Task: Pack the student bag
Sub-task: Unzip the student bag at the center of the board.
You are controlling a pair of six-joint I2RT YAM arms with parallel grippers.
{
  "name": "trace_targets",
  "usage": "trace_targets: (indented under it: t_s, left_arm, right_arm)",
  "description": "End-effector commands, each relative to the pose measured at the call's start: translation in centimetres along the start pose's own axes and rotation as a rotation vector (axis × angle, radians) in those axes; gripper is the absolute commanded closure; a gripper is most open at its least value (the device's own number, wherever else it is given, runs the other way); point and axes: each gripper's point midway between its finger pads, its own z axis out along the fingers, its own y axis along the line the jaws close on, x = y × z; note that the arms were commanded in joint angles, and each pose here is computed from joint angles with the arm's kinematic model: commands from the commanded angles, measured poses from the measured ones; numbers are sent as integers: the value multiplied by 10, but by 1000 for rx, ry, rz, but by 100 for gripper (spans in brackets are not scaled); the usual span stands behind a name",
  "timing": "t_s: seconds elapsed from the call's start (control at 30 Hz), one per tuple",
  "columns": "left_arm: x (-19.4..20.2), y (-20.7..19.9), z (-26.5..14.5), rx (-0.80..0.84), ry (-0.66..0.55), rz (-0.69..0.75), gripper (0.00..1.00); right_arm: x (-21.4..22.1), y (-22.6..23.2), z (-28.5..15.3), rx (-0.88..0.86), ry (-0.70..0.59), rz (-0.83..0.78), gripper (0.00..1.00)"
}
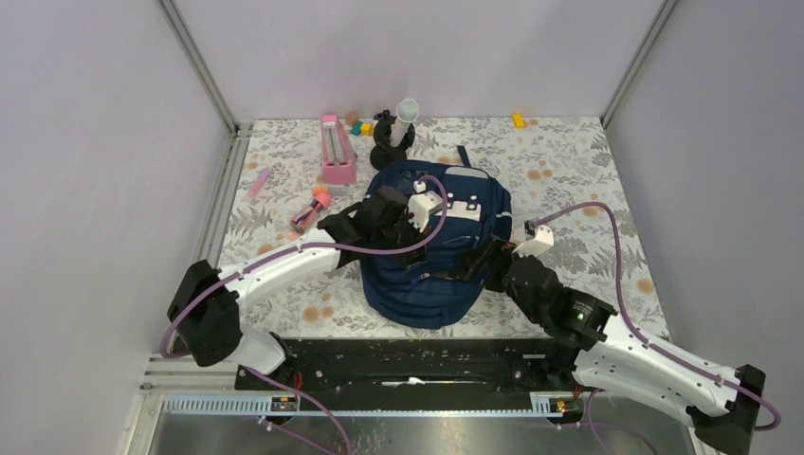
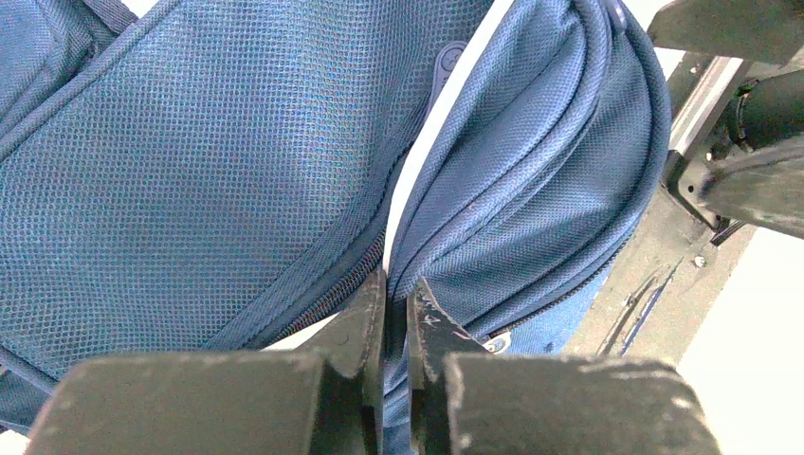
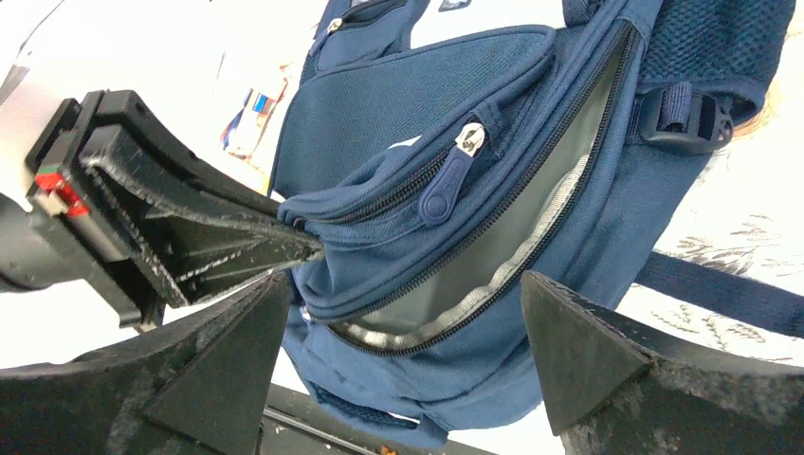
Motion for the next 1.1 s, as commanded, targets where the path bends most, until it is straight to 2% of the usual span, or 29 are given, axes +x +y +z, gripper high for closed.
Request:
trace_targets:
  t_s: [0.0, 0.2, 0.37, 0.5, 0.53, 0.57, 0.6, 0.63, 0.67, 0.7, 0.83, 0.97, 1.07]
  left_arm:
    - [-63, -3, -23, 3, -227, 56, 100]
    - [-64, -5, -26, 7, -238, 78, 100]
    - [-64, -5, -28, 4, -241, 101, 100]
    - [-63, -5, -31, -3, -247, 143, 100]
    - [-63, -5, -32, -8, -249, 158, 97]
    - [-63, -6, -33, -14, -253, 177, 82]
    - [-63, -8, -35, -22, -258, 201, 62]
    - [-62, -10, -37, -33, -265, 236, 47]
    - [-61, -12, -40, -47, -272, 268, 33]
    - [-61, -14, -46, -65, -293, 294, 26]
    - [-63, -19, -64, -111, -377, 323, 9]
    - [-49, -34, -72, -110, -393, 352, 11]
    - [-26, -40, -66, -81, -361, 306, 19]
  right_arm:
    - [4, 13, 11, -43, 36, 137, 2]
    - [8, 32, 25, -108, 46, 295, 7]
    - [12, 32, 39, -99, 29, 345, 34]
    - [8, 27, 42, -98, -17, 379, 70]
    - [6, 27, 41, -104, -29, 392, 80]
    - [4, 26, 41, -106, -43, 406, 89]
    - [2, 25, 40, -106, -54, 417, 96]
    - [0, 24, 40, -105, -64, 424, 100]
    - [-2, 24, 39, -103, -73, 428, 100]
    - [-4, 23, 39, -102, -82, 431, 100]
    - [-8, 25, 38, -103, -95, 442, 100]
    - [-11, 28, 37, -119, -100, 454, 100]
    - [-12, 30, 37, -126, -100, 458, 100]
